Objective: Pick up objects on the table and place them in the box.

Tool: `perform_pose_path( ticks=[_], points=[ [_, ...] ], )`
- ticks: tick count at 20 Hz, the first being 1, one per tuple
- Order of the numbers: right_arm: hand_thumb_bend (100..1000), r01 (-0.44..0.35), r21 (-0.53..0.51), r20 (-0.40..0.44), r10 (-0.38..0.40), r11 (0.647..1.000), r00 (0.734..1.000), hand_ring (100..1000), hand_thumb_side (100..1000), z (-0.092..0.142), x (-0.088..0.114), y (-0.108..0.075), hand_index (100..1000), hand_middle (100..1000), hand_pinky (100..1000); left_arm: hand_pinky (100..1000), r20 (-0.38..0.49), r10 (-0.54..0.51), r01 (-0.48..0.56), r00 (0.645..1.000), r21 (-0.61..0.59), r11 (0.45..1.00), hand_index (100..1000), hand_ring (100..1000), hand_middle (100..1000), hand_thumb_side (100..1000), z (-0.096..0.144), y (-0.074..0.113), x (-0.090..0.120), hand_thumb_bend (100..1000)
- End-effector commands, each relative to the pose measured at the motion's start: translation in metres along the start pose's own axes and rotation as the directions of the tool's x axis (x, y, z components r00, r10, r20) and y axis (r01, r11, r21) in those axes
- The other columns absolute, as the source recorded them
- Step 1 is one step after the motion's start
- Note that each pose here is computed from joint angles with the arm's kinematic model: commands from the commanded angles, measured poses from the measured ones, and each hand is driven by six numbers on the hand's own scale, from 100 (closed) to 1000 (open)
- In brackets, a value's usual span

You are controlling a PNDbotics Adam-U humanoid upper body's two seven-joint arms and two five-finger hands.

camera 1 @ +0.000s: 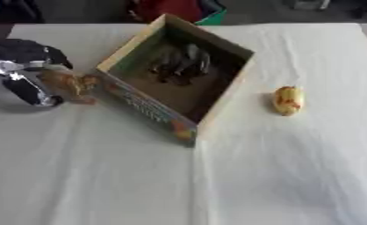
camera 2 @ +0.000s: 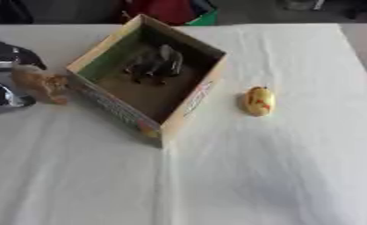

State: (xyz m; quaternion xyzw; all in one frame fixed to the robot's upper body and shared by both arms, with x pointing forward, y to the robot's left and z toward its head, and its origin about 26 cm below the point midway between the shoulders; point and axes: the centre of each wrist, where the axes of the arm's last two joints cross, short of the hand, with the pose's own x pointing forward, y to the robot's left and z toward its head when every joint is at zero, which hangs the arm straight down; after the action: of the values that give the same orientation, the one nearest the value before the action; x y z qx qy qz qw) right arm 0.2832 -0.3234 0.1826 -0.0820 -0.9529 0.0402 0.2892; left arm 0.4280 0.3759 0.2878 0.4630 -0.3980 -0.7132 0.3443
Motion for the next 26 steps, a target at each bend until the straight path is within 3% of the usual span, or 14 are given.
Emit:
perform_pose_path(
  ticks=[1,8,11,14,21,26],
  points=[
    [100,-0.012,0.010,0.035,0.012,1.000,0.999,1000,965,-0.007,0.006,-0.001,820,562,701,640,-0.031,0.007,-0.006,0.999,0.031,1.000,858,864,805,412,0.004,0.006,-0.008,255],
    [100,-0.017,0.008,0.031,0.017,1.000,0.999,1000,961,-0.006,0.006,-0.001,821,562,701,581,-0.042,0.029,-0.025,0.999,0.099,0.995,718,741,610,337,0.000,0.004,-0.007,102],
    [100,-0.019,0.005,0.027,0.019,1.000,0.999,1000,962,-0.006,0.006,0.000,821,562,701,560,-0.041,0.044,-0.039,0.998,0.110,0.993,674,701,570,319,-0.003,0.001,-0.005,100],
    [100,-0.022,0.005,0.023,0.022,1.000,0.999,1000,963,-0.005,0.006,0.000,821,561,701,506,-0.046,0.060,-0.054,0.997,0.125,0.991,567,608,490,227,-0.004,-0.001,-0.005,100],
    [100,-0.025,0.004,0.016,0.025,1.000,1.000,1000,962,-0.005,0.006,0.000,820,561,701,413,-0.039,0.132,-0.124,0.990,0.166,0.978,396,488,378,295,-0.005,-0.002,-0.005,100],
    [100,-0.024,0.004,0.012,0.024,1.000,1.000,1000,962,-0.004,0.006,0.000,820,562,701,353,-0.059,0.134,-0.118,0.989,0.216,0.969,308,430,297,328,-0.001,0.004,-0.005,100]
  ],
)
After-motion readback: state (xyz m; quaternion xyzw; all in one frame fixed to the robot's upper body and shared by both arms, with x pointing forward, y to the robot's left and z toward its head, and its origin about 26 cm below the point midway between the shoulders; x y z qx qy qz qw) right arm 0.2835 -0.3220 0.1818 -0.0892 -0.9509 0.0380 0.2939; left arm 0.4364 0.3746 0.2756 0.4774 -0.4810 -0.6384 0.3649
